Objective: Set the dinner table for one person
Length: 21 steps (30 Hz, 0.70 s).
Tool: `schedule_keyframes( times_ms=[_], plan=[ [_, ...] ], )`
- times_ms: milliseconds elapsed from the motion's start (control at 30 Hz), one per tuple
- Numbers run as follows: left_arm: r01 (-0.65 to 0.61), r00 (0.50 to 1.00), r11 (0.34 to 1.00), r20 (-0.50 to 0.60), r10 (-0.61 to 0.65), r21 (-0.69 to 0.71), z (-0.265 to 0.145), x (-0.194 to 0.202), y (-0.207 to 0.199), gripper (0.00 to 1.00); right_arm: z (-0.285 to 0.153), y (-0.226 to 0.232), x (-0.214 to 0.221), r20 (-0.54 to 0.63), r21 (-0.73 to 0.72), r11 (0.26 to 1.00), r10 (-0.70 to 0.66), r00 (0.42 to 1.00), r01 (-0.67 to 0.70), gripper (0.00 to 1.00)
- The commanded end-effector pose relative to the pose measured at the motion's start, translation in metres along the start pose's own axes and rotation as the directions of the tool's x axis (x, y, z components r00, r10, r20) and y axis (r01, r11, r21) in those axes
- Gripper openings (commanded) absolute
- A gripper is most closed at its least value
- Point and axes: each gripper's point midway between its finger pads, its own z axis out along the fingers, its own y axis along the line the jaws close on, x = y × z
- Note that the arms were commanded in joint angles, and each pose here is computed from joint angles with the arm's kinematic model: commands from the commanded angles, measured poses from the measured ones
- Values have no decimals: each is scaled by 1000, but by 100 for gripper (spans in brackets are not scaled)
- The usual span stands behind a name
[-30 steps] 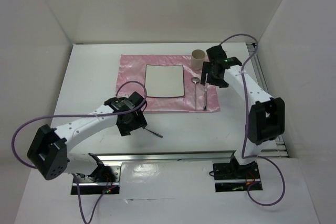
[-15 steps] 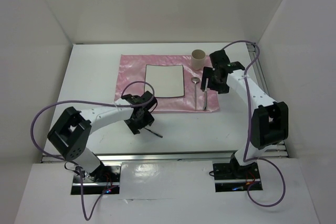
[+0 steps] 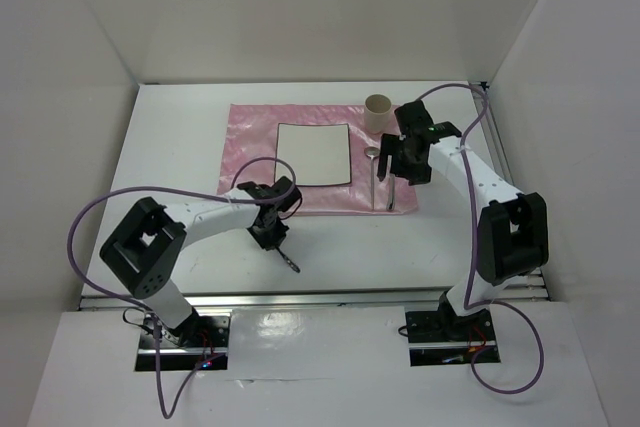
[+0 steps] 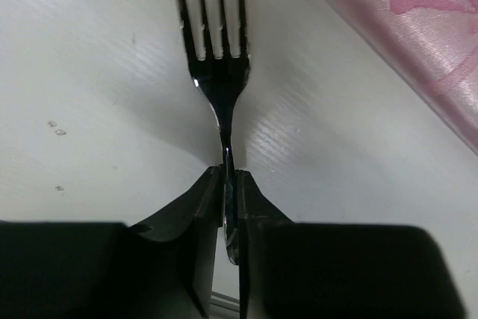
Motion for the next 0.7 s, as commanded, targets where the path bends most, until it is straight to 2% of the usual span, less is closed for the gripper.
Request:
schedule_keyframes(
  times_ms=[0,33,133,267,433,500,567,667],
  plan=[
    [-13,999,1000,30,14,-28,-5,-4,23,22,-6,4,-10,55,-9,1000,4,998,-3,84],
    [-12,999,1000,43,13,-25,-9,-6,28,14,-6,4,-10,55,-9,1000,4,998,-3,84],
    [-12,995,1000,95,9,25,-37,-20,41,0,-6,5,-12,63,-14,1000,14,998,-13,84],
    [-27,986,999,168,21,29,-58,-39,56,0,-1,8,-12,61,-26,1000,14,998,-13,84],
    [-99,963,994,257,82,55,-89,-61,54,0,4,10,-11,47,-31,999,13,999,-12,84],
    [-181,934,981,325,150,69,-106,-77,43,0,2,11,-15,55,-35,999,14,998,-12,84],
    [-260,889,966,388,243,-9,-109,-99,39,0,2,11,-15,55,-35,999,14,998,-12,84],
    [-333,840,942,443,312,-31,-123,-128,11,0,-4,12,-16,61,-38,999,14,998,-12,84]
  ],
)
